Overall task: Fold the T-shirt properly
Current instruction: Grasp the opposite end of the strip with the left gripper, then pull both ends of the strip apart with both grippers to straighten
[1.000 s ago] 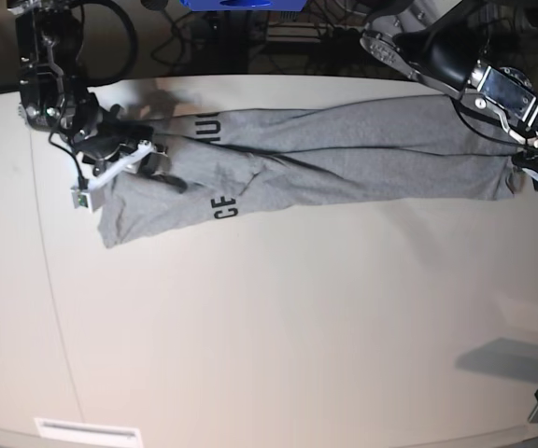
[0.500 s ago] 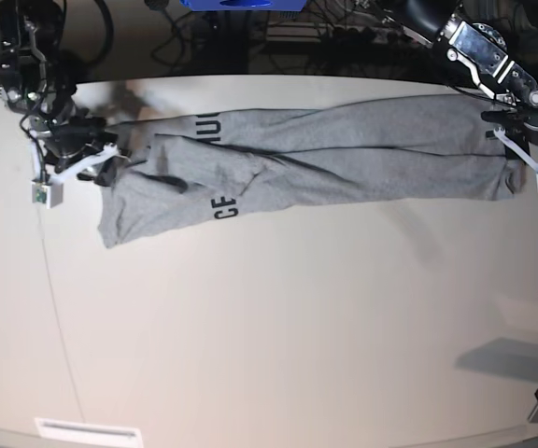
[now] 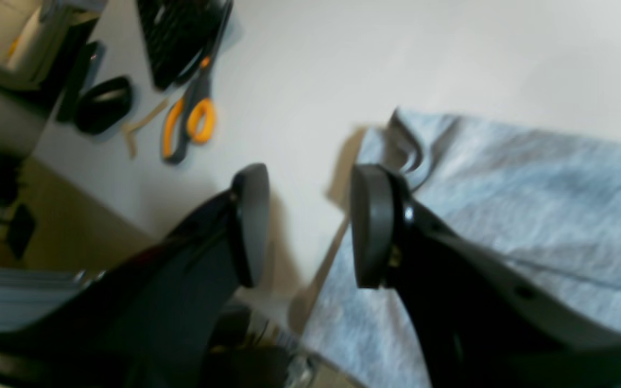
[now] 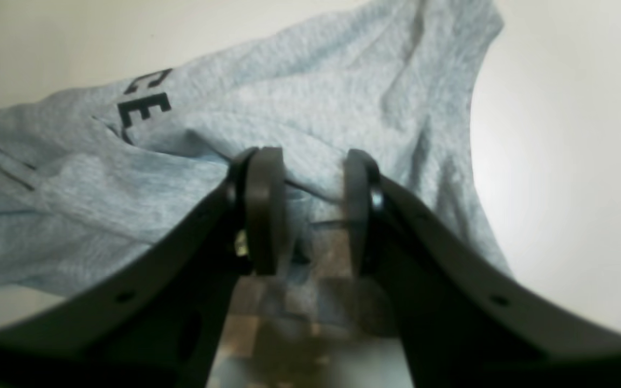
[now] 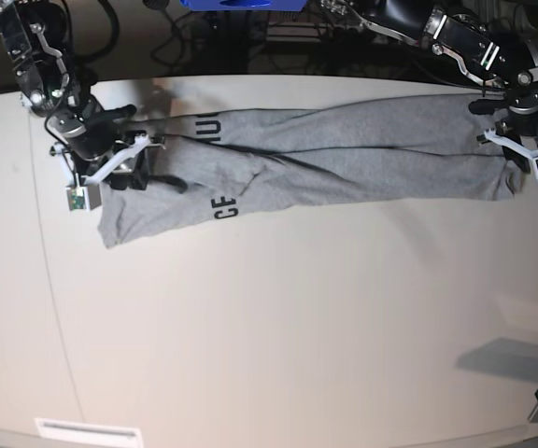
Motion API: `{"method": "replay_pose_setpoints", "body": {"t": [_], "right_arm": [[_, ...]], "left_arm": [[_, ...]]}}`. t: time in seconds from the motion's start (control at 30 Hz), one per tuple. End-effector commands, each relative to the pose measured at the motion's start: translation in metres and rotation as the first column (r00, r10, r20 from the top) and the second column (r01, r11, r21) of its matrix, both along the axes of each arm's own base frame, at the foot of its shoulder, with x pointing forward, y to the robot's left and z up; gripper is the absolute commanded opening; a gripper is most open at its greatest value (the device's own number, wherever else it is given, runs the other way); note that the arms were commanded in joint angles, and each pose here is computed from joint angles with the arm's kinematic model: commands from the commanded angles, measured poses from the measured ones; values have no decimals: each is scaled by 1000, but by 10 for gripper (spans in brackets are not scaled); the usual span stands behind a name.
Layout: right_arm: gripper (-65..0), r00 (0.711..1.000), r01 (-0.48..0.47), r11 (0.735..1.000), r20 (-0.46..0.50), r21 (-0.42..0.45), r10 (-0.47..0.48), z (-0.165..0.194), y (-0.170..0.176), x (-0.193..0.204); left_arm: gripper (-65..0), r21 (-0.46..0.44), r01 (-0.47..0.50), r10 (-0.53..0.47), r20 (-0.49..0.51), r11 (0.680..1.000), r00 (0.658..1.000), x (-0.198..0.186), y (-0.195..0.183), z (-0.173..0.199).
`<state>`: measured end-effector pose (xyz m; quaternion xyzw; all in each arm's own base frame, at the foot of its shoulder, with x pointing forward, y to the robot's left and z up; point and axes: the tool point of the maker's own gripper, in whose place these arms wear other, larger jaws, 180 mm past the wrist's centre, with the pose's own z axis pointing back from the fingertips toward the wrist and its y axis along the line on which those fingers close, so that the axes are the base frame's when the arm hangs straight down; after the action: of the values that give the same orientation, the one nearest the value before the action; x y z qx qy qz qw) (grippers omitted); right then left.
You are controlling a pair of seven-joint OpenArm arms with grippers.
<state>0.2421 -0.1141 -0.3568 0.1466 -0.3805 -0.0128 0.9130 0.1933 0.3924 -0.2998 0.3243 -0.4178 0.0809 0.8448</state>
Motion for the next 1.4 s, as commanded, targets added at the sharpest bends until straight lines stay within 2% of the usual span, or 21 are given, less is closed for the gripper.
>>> {"method": "replay_pose_setpoints", "body": {"t": [0.0,0.17,0.3,0.4,0.6,0.73,0.93,1.1,1.37], "right_arm": [[-460,999,-21,1000,37,7,20,10,5,3],[-456,993,-101,995,52,-25,102,9,28,3],[-454,990,-134,991,39,-26,135,4,38,-4],[-454,992,-126,991,13,-35,127,-6,34,-5],[-454,994,-98,993,-57,-72,94,-34,18,-10],[-454,993,-79,992,-99,-97,70,-51,7,-14],[-454,990,41,992,-131,-122,-57,-68,-26,-8],[-454,984,103,984,-128,-148,-122,-70,-51,-3],[-454,954,257,954,-118,-155,-277,-67,-92,-5]], "left_arm": [[-411,21,8,-9,43,1000,999,2,3,9],[-411,-4,64,-64,66,998,996,5,-5,-7],[-411,-49,59,-58,24,997,998,1,-6,-30],[-411,-64,56,-58,-29,996,998,-3,-6,-45],[-411,-87,54,-59,-56,995,997,-4,-8,-58],[-411,-108,114,-130,-153,988,980,7,-24,-82],[-411,-119,180,-200,-188,976,962,20,-41,-91],[-411,-101,226,-244,-233,969,941,28,-50,-94],[-411,-97,294,-309,-242,951,920,45,-67,-94]]}}
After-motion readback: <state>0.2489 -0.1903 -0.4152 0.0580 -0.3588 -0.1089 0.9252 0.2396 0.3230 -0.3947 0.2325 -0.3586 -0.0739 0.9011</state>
